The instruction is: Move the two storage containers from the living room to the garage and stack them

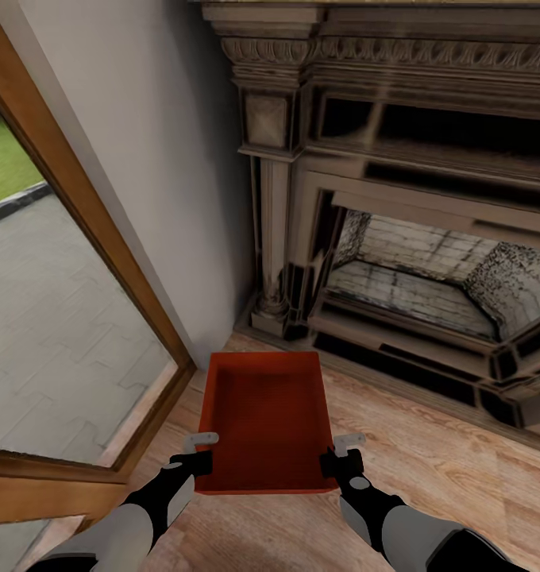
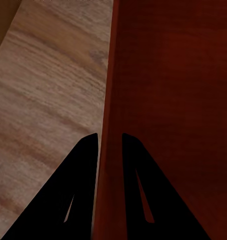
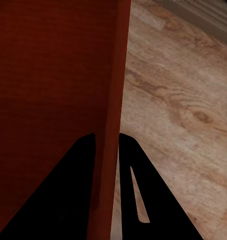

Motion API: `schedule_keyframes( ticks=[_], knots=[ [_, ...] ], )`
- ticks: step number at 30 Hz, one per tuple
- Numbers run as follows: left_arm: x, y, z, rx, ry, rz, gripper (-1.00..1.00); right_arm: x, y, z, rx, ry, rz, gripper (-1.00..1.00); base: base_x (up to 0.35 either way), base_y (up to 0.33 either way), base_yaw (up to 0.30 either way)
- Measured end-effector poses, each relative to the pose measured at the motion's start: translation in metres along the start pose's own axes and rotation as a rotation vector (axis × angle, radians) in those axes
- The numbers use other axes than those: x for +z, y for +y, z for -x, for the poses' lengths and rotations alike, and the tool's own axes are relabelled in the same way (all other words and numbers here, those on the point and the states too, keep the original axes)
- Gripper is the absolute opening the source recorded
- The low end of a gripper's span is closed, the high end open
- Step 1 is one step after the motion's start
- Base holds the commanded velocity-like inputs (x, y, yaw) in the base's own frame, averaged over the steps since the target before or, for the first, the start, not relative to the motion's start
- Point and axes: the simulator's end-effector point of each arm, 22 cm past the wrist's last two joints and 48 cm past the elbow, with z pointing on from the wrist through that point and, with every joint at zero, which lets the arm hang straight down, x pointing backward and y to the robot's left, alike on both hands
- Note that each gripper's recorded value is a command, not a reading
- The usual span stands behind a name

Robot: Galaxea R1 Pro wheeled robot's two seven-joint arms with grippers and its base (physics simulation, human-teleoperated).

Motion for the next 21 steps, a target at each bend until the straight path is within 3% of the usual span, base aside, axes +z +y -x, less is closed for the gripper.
schedule_keyframes(
  ticks=[21],
  knots=[
    [-0.031, 0.001, 0.011, 0.000, -0.005, -0.005, -1.00, -0.028, -0.001, 0.017, 0.003, -0.004, -0.001, -1.00, 0.000, 0.000, 0.000]
  ],
)
